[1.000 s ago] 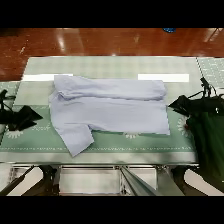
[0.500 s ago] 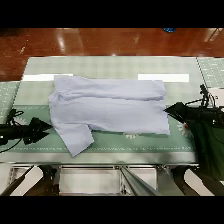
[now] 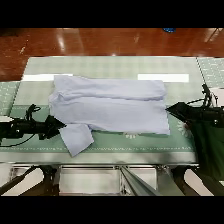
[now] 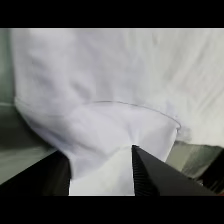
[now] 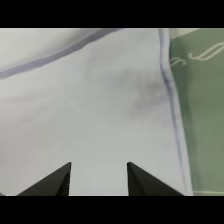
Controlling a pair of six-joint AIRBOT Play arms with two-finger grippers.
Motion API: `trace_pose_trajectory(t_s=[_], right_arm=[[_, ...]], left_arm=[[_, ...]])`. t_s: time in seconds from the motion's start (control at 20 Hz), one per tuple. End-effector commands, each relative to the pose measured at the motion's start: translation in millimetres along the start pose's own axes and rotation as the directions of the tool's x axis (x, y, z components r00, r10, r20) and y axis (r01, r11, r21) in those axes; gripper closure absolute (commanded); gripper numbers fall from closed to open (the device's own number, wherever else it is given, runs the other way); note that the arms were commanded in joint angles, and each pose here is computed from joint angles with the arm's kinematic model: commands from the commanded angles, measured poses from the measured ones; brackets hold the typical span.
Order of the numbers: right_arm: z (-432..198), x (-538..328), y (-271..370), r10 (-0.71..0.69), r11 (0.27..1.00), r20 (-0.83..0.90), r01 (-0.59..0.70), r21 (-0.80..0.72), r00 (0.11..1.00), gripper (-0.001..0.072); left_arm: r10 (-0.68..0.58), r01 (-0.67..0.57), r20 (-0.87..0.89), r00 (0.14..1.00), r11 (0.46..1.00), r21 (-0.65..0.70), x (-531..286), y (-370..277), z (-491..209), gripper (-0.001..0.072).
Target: Fold the shirts.
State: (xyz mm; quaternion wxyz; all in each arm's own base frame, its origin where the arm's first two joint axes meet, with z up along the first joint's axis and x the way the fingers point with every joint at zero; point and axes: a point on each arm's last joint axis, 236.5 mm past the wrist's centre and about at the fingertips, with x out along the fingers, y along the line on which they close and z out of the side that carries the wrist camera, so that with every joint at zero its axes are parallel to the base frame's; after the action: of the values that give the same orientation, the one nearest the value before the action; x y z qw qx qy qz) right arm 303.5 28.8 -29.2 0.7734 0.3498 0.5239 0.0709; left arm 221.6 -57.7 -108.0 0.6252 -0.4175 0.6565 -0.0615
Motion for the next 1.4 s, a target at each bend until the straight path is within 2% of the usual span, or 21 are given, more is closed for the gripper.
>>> trace_pose_trajectory(t_s=[0.0,0.05,0.1,0.15,0.2,0.4,0.6,0.8,0.9,1.0,1.2,1.35], right_arm=[[9.4,-23.3,-47.0,-0.149,0.988,0.011,0.149,0.042,0.989,0.0306],[-0.4,-31.9,-71.9,-0.221,0.971,-0.028,0.222,0.087,0.975,0.0306],[-16.2,-39.1,-94.3,-0.286,0.947,-0.085,0.295,0.129,0.955,0.0306],[-34.9,-42.1,-109.6,-0.32,0.925,-0.146,0.342,0.165,0.936,0.0306],[-49.0,-37.8,-113.2,-0.313,0.918,-0.182,0.346,0.192,0.932,0.0306],[-84.4,-5.6,-87.0,-0.174,0.944,-0.248,0.233,0.235,0.953,0.0306],[-90.6,17.0,-64.0,-0.088,0.959,-0.28,0.157,0.235,0.956,0.0306],[-58.5,47.7,-40.9,0.0,0.955,-0.161,0.048,0.294,0.987,0.0317],[-53.6,57.8,-29.0,0.035,0.963,-0.17,0.012,0.269,0.985,0.0489],[-53.3,59.8,-15.8,0.059,0.986,-0.21,-0.024,0.164,0.976,0.0691],[-23.9,38.1,11.0,0.072,0.997,-0.225,-0.071,0.012,0.972,0.0692],[33.0,22.8,23.3,0.033,0.997,-0.104,-0.039,-0.059,0.994,0.0692]], left_arm=[[0.033,-0.031,-0.048,0.998,0.998,0.053,10.0,4.7,-7.4,0.0251],[0.025,-0.021,-0.061,0.998,0.997,0.074,7.9,1.2,-9.0,0.0417],[0.017,-0.009,-0.074,0.997,0.995,0.098,4.4,-3.8,-9.3,0.0524],[0.01,0.0,-0.082,0.997,0.993,0.119,0.7,-8.5,-8.5,0.0611],[0.006,0.004,-0.077,0.997,0.992,0.13,-3.0,-12.6,-4.7,0.0665],[-0.025,0.033,-0.052,0.998,0.989,0.141,-9.1,-26.4,5.7,0.0676],[-0.027,0.033,-0.051,0.998,0.989,0.141,-9.2,-26.7,6.2,0.0676],[-0.024,0.03,-0.041,0.999,0.99,0.14,-9.1,-26.2,8.4,0.0676],[-0.024,0.029,-0.036,0.999,0.989,0.143,-9.9,-26.9,10.3,0.0675],[-0.027,0.03,-0.021,0.999,0.987,0.158,-14.7,-31.6,16.8,0.0675],[-0.058,0.044,0.052,0.997,0.969,0.244,-45.6,-64.9,49.0,0.0676],[-0.107,0.059,0.169,0.98,0.962,0.268,-78.6,-104.2,89.0,0.0688]])
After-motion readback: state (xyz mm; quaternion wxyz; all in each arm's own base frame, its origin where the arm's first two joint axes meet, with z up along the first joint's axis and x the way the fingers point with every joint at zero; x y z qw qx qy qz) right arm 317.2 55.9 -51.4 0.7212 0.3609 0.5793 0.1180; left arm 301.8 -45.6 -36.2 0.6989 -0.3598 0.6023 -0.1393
